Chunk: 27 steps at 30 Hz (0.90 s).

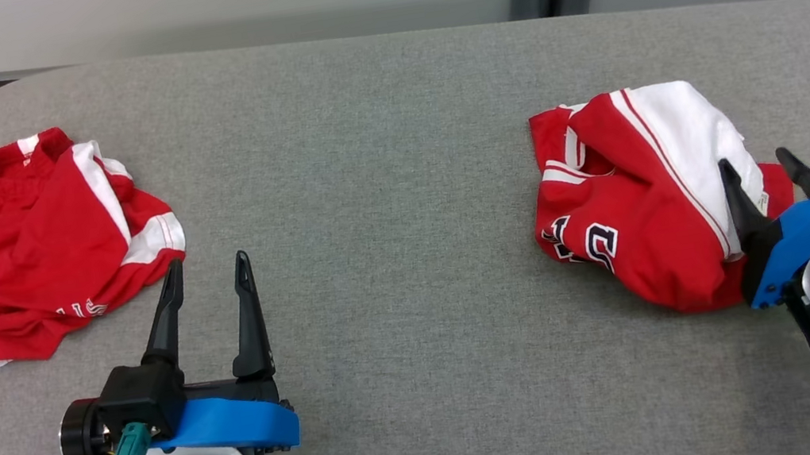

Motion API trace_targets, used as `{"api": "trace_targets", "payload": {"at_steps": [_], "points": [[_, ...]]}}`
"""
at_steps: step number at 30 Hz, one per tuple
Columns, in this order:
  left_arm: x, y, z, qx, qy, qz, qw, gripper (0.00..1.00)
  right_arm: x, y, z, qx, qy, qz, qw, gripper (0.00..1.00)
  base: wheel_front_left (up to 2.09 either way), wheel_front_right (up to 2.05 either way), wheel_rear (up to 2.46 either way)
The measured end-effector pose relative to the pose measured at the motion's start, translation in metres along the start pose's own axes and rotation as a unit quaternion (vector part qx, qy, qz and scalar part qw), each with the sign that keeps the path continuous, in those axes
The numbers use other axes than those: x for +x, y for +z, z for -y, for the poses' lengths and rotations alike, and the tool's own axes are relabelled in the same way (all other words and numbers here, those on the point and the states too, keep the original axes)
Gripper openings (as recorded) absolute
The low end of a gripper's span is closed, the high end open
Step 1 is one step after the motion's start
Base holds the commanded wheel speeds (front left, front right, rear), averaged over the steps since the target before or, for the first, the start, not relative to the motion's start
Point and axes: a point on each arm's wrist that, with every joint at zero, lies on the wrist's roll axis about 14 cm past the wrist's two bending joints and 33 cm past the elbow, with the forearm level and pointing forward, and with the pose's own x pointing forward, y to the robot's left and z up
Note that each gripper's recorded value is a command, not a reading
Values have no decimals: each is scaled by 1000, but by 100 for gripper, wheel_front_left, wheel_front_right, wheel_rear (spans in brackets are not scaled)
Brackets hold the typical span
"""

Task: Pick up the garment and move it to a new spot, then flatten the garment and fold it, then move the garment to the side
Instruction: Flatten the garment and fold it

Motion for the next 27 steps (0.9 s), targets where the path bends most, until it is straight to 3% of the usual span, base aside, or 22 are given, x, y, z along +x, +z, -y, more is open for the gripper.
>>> {"api": "trace_targets", "payload": {"at_steps": [9, 10, 11, 16, 24, 27], "points": [[-1, -5, -3, 0, 4, -8, 1000, 100, 7, -46, -23, 40, 16, -58, 997, 100, 0, 0, 0], [-1, -5, -3, 1, 3, -8, 1000, 100, 6, -50, -25, 44, 19, -64, 997, 27, 0, 0, 0], [-1, -5, -2, 1, 2, -8, 1000, 100, 6, -52, -28, 48, 20, -67, 996, 0, 0, 0, 0], [-1, -2, 0, 1, -2, -4, 1000, 100, 5, -37, -24, 59, 15, -26, 998, 0, 0, 0, 0], [-2, 3, 12, -1, -20, 3, 1000, 100, -7, 9, 39, 42, -45, 55, 997, 0, 0, 0, 0], [-4, 5, 16, -1, -25, 7, 1000, 100, -13, 36, 48, 34, -51, 97, 993, 0, 0, 0, 0]]}}
